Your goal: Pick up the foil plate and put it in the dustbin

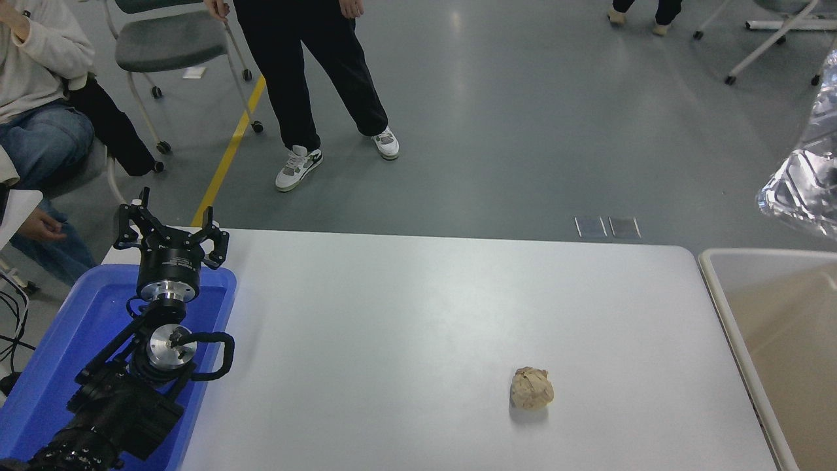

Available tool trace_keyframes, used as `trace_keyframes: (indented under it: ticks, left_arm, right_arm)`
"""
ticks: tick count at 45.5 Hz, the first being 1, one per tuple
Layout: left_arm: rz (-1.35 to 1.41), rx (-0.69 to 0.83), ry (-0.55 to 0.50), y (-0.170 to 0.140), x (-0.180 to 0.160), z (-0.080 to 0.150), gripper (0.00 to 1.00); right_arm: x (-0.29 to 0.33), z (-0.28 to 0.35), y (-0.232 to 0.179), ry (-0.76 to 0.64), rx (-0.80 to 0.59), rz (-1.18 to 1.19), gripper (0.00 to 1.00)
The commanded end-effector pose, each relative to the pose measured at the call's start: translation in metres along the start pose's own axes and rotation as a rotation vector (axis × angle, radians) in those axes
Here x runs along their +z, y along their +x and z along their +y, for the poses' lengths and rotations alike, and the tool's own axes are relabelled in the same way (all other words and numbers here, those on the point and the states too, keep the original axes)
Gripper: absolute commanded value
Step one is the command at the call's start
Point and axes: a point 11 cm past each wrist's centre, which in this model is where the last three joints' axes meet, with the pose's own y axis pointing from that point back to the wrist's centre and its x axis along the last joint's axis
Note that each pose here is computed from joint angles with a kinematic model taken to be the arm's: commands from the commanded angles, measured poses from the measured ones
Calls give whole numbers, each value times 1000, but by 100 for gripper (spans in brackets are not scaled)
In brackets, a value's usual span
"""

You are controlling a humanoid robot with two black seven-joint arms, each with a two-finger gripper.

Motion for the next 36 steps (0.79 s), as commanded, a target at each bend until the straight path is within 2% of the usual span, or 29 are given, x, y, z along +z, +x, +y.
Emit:
trace_keyframes:
  ticks: [1, 17, 25, 29, 36]
  left_arm:
    - [0, -1, -1, -1, 0, -1, 99]
    - [0, -1, -1, -1, 0, -1, 99]
    - [0, 1, 0, 0, 0, 0, 99]
    - [0, 1, 0, 0, 0, 0, 99]
    - [-1, -1, -2, 0, 1, -1, 99]
  right_arm:
    - [25, -44, -23, -149, 217, -261, 0]
    - [85, -80, -79, -306, 353, -570, 0]
    - [105, -83, -115, -355, 330, -671, 0]
    - [137, -77, -142, -420, 312, -764, 0]
    - [164, -70, -180, -484, 260, -765, 0]
